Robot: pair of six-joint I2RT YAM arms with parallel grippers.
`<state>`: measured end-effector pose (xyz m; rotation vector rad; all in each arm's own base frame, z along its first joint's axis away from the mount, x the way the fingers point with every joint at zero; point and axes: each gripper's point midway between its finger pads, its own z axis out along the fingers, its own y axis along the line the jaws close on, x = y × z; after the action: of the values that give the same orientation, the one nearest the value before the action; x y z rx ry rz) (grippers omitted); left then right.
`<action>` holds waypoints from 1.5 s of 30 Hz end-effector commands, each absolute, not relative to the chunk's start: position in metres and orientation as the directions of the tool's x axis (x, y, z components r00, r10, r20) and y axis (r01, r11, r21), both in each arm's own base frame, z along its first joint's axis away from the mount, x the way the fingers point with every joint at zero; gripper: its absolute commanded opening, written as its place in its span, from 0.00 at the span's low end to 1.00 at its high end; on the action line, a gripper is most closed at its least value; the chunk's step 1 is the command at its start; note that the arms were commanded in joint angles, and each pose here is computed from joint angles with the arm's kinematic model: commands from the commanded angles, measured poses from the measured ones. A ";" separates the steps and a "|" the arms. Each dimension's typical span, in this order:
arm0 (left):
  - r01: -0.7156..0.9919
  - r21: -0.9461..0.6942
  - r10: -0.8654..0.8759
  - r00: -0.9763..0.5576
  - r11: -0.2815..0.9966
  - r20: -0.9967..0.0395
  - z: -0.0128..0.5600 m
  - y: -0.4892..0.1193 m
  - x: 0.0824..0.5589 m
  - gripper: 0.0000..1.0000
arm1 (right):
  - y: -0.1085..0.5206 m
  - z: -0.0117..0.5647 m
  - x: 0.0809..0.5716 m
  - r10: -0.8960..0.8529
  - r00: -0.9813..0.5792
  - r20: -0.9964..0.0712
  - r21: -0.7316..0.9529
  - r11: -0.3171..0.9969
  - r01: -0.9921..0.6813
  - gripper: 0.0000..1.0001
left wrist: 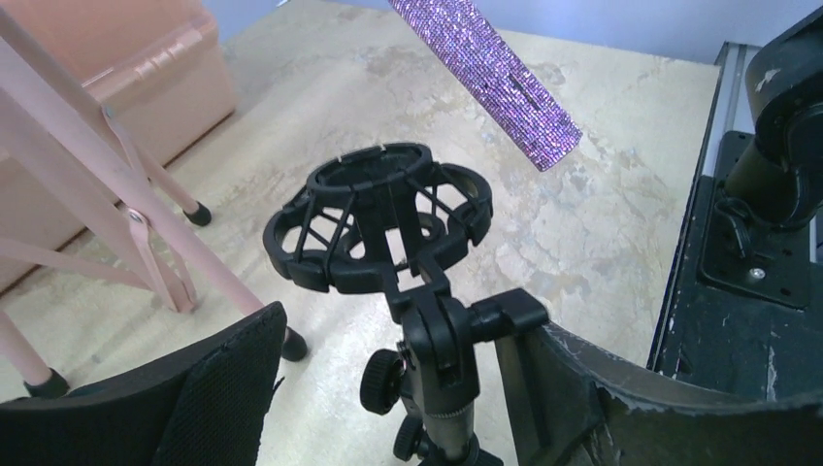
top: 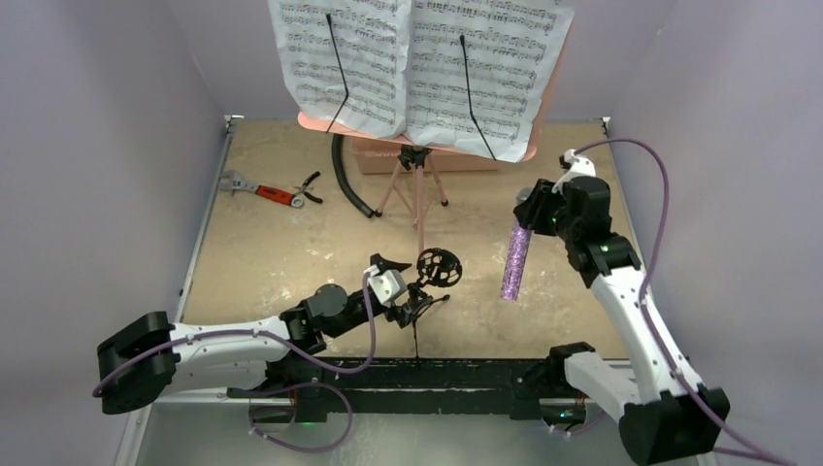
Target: Set up the instrument practice props
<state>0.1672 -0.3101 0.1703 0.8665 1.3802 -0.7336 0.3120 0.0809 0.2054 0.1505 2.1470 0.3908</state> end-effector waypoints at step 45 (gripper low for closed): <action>0.301 -0.304 -0.138 -0.467 0.904 -0.874 0.193 -0.295 0.255 0.14 | 0.105 0.419 0.235 0.385 0.153 -0.910 0.259 0.817 -0.515 0.00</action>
<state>0.2561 -0.2640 0.1871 0.0140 1.9755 -0.4132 0.2448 0.0987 0.3865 -0.0819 1.3911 0.6035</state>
